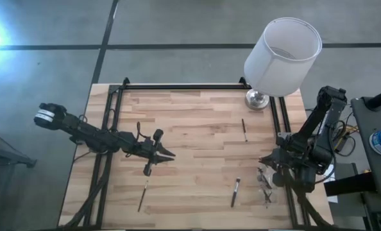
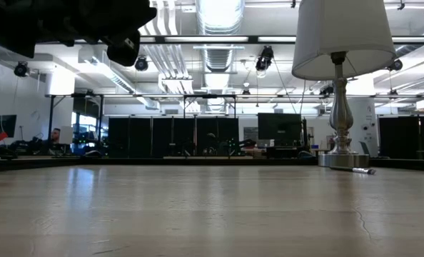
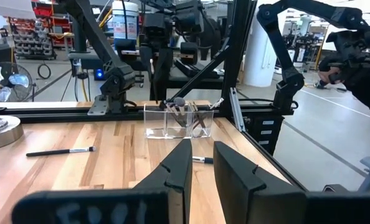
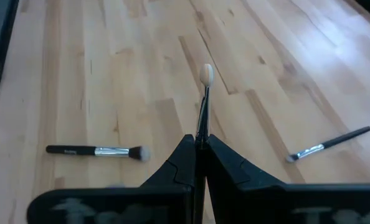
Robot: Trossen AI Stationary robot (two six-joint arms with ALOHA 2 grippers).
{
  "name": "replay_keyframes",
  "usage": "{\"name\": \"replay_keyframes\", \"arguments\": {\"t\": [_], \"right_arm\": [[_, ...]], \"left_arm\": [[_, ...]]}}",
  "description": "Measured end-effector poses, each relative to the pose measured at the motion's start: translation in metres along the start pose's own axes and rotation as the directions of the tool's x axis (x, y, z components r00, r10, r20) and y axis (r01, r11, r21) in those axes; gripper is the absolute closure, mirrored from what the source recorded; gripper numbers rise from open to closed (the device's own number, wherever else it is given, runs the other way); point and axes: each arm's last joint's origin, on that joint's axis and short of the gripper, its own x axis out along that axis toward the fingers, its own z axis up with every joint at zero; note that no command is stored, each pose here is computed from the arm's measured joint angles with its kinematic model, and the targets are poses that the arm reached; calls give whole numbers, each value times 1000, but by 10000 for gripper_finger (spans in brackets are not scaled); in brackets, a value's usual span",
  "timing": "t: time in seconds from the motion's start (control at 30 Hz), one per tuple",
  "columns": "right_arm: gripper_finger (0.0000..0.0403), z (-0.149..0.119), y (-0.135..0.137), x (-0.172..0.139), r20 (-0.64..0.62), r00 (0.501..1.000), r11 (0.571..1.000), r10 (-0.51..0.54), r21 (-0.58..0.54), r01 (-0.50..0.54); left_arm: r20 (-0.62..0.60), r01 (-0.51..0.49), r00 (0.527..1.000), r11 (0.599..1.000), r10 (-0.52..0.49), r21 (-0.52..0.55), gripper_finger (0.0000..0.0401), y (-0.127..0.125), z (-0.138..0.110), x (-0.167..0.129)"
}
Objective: Put items in baskets/containers
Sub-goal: Put the eyebrow brush into the transparent organizer
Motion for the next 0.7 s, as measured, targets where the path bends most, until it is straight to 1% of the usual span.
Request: {"name": "replay_keyframes", "arguments": {"t": [0.2, 0.37, 0.5, 0.63, 0.7], "right_arm": [[390, -15, -3, 9, 1, 1000, 996, -11, 85, 11], [390, -34, -13, 23, -58, 997, 987, -54, 145, 62], [390, -43, -17, 28, -117, 991, 986, -63, 149, 80], [389, -43, -17, 28, -130, 990, 986, -60, 149, 79], [382, -44, -17, 28, -145, 988, 984, -59, 160, 83]], "left_arm": [[0, 0, 1000, 1000, 0, -1, 342, 0, 0, 0], [0, 0, 1000, 1000, 0, -3, 342, 0, 0, 0], [1, 0, 1000, 1000, 0, -6, 342, 0, 0, 0], [2, 0, 1000, 1000, 0, -7, 342, 0, 0, 0], [3, 0, 1000, 1000, 0, -7, 342, 0, 0, 0]]}}
